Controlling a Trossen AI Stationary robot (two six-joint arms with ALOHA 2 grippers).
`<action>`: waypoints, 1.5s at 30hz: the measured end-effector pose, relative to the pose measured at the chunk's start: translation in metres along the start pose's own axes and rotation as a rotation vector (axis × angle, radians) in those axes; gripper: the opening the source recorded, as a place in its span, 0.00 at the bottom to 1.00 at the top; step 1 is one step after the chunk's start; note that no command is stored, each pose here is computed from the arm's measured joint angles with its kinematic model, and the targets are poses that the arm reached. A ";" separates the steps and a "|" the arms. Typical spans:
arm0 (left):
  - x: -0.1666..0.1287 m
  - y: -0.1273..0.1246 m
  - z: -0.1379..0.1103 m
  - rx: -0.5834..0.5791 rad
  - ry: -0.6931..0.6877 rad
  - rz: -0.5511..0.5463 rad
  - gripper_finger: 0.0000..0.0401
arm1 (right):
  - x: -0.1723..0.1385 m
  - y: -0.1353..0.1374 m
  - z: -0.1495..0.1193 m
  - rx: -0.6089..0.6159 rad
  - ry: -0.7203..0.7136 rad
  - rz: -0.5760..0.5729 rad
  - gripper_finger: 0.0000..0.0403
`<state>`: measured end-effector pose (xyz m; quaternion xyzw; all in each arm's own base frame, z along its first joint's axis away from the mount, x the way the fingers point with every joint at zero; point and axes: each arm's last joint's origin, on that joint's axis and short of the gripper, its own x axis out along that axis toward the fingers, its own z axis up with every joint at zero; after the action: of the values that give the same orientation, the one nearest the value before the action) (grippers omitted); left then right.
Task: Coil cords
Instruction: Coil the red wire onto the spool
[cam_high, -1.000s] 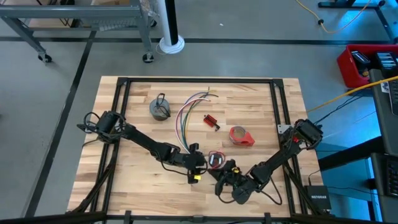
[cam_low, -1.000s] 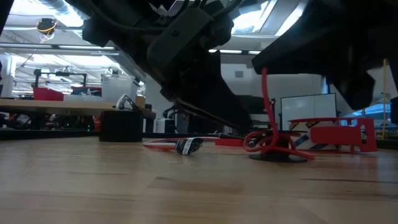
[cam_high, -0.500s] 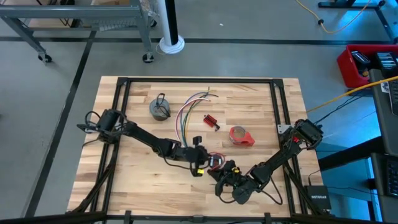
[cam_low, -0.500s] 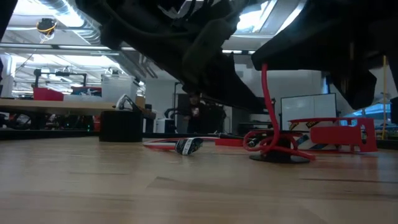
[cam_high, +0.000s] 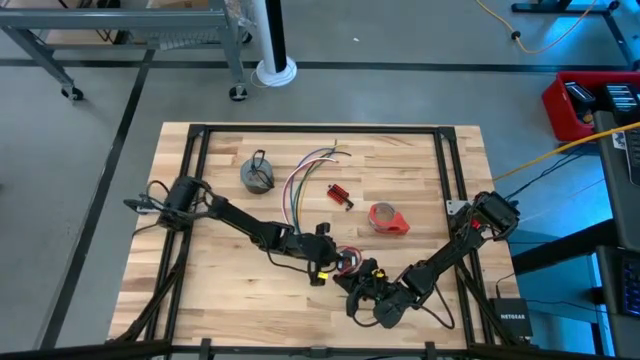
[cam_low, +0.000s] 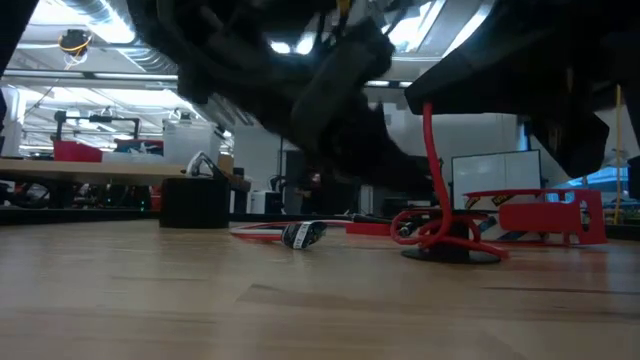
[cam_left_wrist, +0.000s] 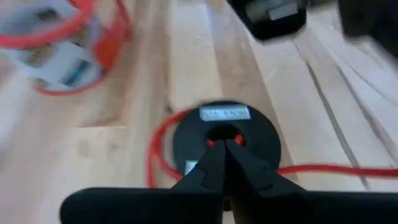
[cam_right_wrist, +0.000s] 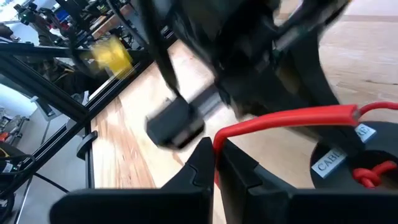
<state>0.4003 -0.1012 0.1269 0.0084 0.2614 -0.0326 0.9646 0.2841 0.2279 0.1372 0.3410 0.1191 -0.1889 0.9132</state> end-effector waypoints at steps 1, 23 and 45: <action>0.004 0.000 -0.005 0.003 0.004 -0.009 0.00 | 0.000 0.000 0.000 0.002 0.000 0.002 0.02; 0.012 -0.001 -0.015 -0.019 0.028 0.013 0.00 | -0.020 0.001 -0.018 0.093 0.133 0.027 0.02; 0.011 -0.006 -0.018 -0.019 0.038 -0.010 0.00 | -0.061 -0.058 -0.023 0.096 -0.020 -0.371 0.02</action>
<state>0.4008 -0.1074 0.1059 -0.0014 0.2800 -0.0348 0.9594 0.2021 0.2190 0.1077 0.3543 0.1615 -0.3630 0.8465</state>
